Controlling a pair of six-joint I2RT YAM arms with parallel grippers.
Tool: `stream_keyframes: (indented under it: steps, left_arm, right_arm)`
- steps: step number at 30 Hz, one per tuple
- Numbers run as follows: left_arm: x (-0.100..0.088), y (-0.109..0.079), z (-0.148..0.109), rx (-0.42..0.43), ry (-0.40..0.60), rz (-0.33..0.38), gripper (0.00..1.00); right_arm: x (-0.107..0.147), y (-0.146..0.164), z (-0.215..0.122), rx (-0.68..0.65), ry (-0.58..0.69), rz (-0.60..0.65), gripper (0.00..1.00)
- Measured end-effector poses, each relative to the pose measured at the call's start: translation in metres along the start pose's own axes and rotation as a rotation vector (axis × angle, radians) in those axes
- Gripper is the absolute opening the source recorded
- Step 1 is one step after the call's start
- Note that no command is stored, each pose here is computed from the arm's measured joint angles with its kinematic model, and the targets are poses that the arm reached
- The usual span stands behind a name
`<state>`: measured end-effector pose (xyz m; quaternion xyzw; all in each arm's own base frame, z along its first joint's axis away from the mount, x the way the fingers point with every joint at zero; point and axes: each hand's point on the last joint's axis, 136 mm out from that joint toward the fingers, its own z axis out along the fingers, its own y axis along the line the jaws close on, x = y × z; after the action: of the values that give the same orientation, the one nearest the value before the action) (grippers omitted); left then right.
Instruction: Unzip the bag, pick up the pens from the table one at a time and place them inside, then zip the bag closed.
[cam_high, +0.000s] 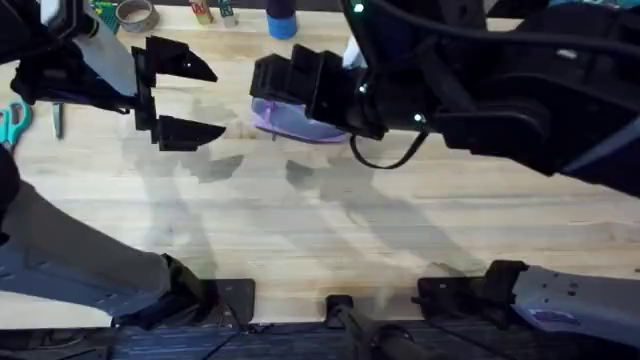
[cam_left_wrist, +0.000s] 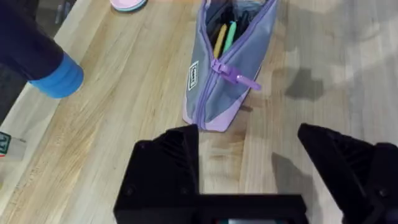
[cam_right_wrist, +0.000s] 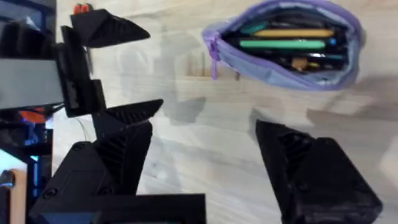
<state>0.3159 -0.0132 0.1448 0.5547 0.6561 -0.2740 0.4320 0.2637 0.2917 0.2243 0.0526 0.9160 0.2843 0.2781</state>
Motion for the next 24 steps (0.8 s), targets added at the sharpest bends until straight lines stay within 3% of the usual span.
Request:
stream_keyframes:
  steps: [24]
  left_arm:
    - [0.0,0.0,0.0,0.0,0.0,0.0,0.993]
  right_arm:
    - [0.005,0.022,0.081,-0.062,-0.005,-0.018,0.997]
